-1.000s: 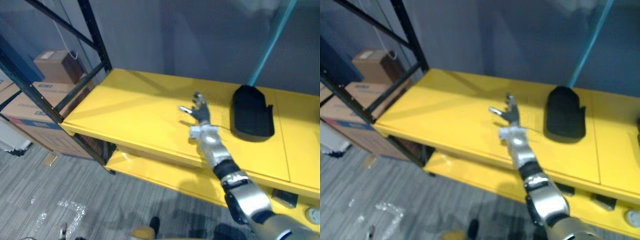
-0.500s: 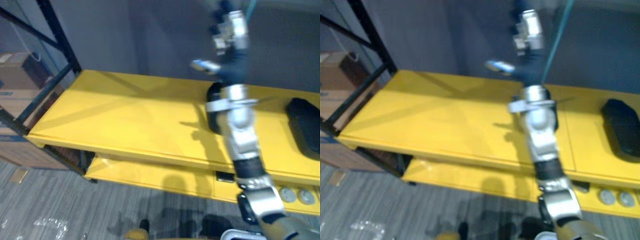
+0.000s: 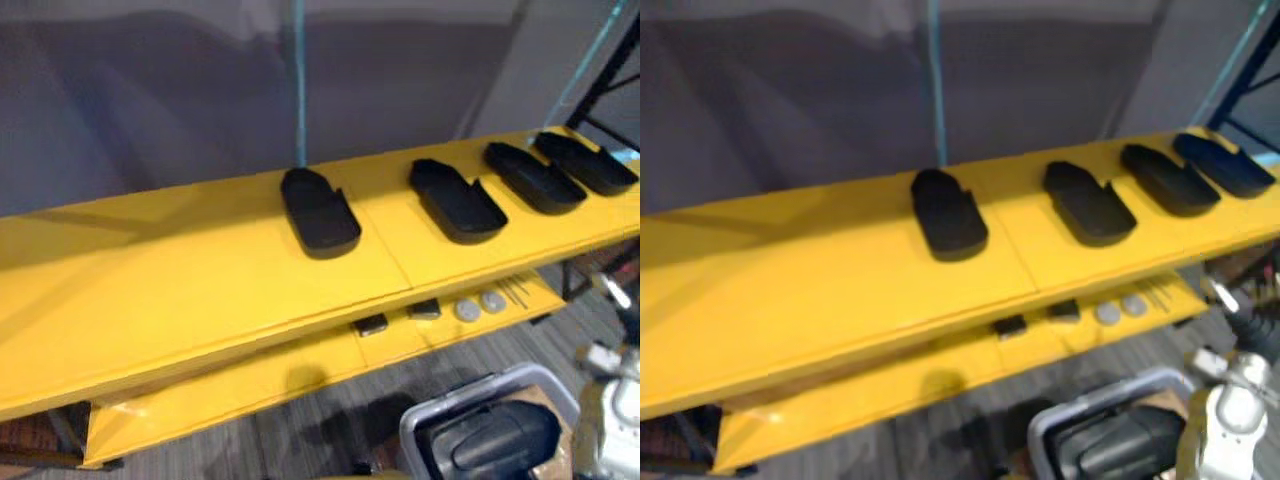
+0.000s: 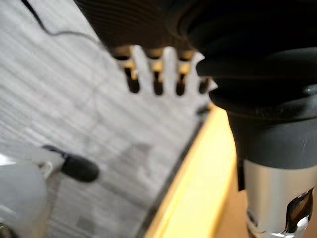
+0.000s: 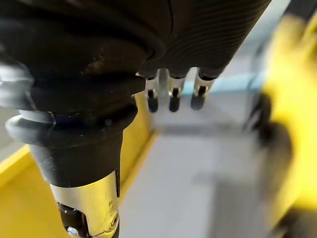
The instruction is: Walk over and take plastic housings, then place them on the shelf
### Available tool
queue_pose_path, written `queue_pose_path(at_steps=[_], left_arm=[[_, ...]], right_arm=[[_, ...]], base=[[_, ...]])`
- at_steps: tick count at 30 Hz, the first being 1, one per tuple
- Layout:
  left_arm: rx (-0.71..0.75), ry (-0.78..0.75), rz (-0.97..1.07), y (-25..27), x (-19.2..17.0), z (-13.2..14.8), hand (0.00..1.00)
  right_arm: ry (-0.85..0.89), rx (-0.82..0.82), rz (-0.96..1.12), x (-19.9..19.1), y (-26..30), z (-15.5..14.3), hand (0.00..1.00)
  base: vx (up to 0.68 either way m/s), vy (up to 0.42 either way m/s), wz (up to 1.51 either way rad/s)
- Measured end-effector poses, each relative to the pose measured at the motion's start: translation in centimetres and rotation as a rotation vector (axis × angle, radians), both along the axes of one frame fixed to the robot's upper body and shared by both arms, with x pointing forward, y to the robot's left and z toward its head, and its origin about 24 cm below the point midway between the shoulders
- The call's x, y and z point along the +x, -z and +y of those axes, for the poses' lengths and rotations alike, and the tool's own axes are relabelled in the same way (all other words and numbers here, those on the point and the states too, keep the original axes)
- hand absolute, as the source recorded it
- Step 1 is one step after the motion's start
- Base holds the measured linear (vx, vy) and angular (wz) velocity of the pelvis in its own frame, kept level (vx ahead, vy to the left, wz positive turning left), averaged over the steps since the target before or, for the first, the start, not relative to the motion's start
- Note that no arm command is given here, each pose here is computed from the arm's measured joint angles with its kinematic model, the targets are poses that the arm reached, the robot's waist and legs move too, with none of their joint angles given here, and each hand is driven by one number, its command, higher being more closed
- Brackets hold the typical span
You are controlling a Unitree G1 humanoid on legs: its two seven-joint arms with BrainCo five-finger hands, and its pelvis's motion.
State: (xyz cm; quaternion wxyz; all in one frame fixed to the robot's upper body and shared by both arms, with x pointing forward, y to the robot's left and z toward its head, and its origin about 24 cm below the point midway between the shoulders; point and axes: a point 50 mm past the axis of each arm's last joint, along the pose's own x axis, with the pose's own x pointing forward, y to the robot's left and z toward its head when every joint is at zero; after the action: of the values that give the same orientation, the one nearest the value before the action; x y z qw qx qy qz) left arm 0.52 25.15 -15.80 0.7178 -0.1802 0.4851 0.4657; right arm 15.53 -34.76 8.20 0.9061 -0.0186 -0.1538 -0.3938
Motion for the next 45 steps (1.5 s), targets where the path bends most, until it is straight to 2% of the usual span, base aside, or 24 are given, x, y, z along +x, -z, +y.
queue_pose_path(at_steps=[3,8,11,14,20,23,25,27,29,33,35,42,45], left_arm=[[-0.028,0.008,0.039,0.2,-1.5,-0.6,0.0],[-0.052,0.047,0.03,0.5,-0.8,-1.9,0.0],[-0.069,0.131,0.014,0.6,0.5,-2.9,0.0],[-0.05,0.204,0.016,0.5,1.2,-2.8,0.0],[-0.057,0.289,0.071,0.6,1.1,-2.5,0.0],[-0.07,0.219,0.129,0.7,-1.4,-2.1,0.0],[-0.123,0.134,0.155,0.9,-3.5,-3.7,0.0],[-0.171,0.109,0.144,1.2,-3.8,-5.3,0.0],[-0.154,0.128,0.102,1.2,-2.6,-5.1,0.0],[-0.041,0.228,-0.135,0.2,4.8,-4.1,0.0],[-0.019,0.242,-0.195,-0.3,6.7,-4.1,0.0],[-0.006,0.272,-0.196,-0.5,7.2,-4.5,0.0],[-0.002,0.282,-0.209,-0.6,7.5,-4.6,0.0]], right_arm=[[0.019,0.05,-0.038,-1.7,0.9,0.0,0.0],[-0.038,0.086,-0.123,-2.8,0.8,1.8,0.0],[-0.131,0.091,-0.16,-1.3,0.1,3.7,0.0],[-0.194,0.077,-0.156,0.6,-0.1,5.1,0.0],[-0.232,0.088,-0.149,2.8,-0.4,6.6,0.0],[-0.32,0.11,-0.17,5.1,-0.8,8.2,0.0],[-0.434,0.095,-0.195,6.4,-1.6,9.9,0.0],[-0.468,0.087,-0.189,6.5,-1.7,10.3,0.0],[-0.47,0.082,-0.191,6.1,-1.7,10.4,0.0],[-0.539,0.039,-0.258,6.0,-3.2,11.5,0.0],[-0.578,0.038,-0.261,6.3,-3.3,12.1,0.0],[-0.612,0.033,-0.272,6.6,-3.5,12.7,0.0],[-0.668,0.038,-0.283,6.7,-3.8,13.9,0.0]], base=[[-0.02,0.022,-0.42],[-0.01,0.025,-0.24],[0.01,0.018,0.06],[0.04,0.03,0.25],[0.06,0.033,0.03],[0.04,-0.056,-0.99],[0.0,-0.011,-1.71],[-0.06,0.132,-1.39],[-0.08,0.121,-0.5],[-0.12,0.074,0.04],[-0.11,0.066,-0.13],[-0.02,0.046,-0.01],[-0.04,0.003,0.03]])
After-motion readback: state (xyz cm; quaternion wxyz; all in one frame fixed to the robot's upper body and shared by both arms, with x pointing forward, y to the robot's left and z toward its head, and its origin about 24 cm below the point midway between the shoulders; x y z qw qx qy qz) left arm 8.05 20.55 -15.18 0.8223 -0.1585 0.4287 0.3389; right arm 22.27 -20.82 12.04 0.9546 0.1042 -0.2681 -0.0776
